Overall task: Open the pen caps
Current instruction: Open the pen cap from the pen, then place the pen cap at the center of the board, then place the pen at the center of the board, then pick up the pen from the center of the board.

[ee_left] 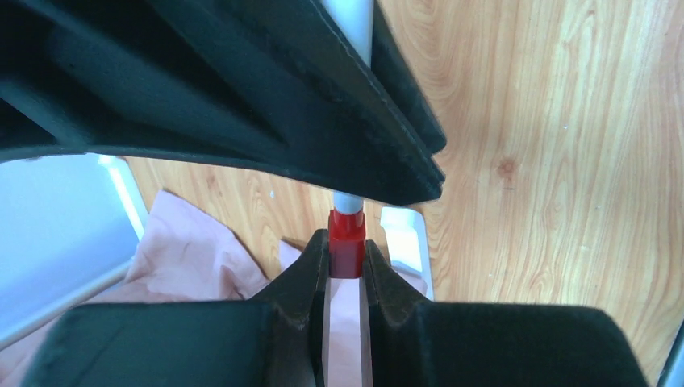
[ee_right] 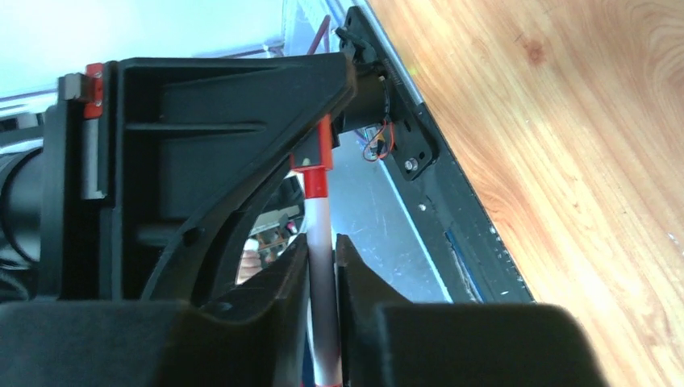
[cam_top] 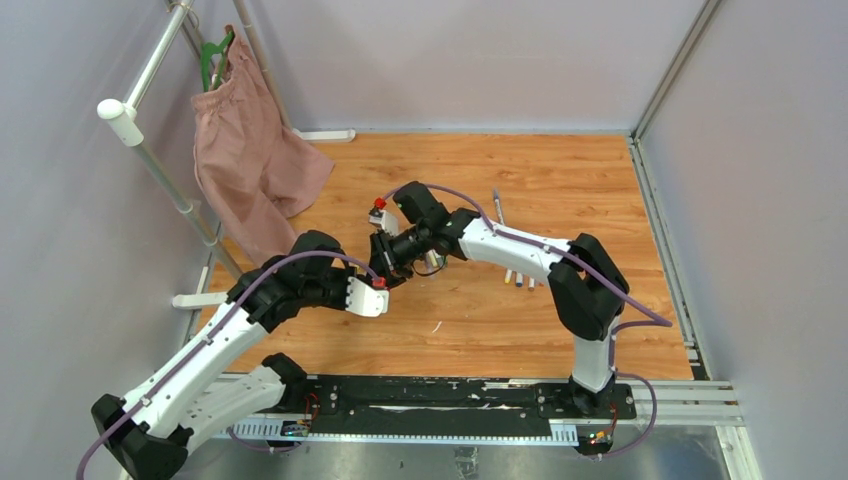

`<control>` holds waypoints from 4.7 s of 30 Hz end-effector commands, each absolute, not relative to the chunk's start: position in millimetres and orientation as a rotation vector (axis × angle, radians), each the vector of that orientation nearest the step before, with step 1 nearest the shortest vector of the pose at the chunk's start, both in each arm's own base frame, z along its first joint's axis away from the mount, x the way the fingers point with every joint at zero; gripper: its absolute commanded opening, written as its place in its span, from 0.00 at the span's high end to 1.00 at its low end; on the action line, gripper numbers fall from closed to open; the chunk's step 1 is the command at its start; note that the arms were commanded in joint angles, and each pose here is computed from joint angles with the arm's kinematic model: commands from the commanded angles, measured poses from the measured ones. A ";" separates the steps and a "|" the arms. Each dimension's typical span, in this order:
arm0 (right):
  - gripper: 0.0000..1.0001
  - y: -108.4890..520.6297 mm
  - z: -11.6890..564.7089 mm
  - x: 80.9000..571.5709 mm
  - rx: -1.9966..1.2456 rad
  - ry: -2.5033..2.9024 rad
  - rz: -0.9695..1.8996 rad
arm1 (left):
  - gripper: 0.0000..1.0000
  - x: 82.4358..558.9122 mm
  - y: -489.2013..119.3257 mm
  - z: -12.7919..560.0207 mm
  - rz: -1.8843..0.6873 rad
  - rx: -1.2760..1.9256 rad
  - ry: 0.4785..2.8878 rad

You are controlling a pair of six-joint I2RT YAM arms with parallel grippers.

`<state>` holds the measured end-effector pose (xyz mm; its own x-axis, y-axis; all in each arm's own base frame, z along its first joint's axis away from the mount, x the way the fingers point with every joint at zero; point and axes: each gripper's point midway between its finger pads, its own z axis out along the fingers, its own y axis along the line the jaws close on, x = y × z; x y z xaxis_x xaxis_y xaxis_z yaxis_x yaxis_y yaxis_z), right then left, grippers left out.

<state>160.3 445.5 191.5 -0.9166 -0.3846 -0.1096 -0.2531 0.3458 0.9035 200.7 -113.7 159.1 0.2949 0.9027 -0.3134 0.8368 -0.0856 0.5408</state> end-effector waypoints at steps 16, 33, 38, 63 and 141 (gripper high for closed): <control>1.00 319.8 152.1 119.1 0.409 -2.538 -1.512 | 1.00 248.3 -74.5 124.7 0.580 2.043 1.591; 1.00 232.3 154.8 117.9 0.301 -2.792 -1.419 | 1.00 276.8 -62.8 100.2 0.627 1.942 1.797; 1.00 185.4 132.0 187.3 0.124 -3.229 -1.089 | 1.00 274.2 -96.0 98.4 0.352 1.808 1.922; 0.97 71.7 65.9 337.2 -0.405 -3.681 -0.102 | 0.60 266.7 -123.2 61.8 0.092 1.689 2.225; 0.85 293.8 16.8 378.4 0.584 -3.532 -0.149 | 0.00 245.1 -89.9 193.0 0.127 1.147 2.165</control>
<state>387.2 303.6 30.7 -0.8409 -0.2571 -0.4761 -0.3276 0.9423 0.0696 248.5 -90.0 196.6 -0.3784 0.7672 -0.5178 0.6907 0.6065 0.3938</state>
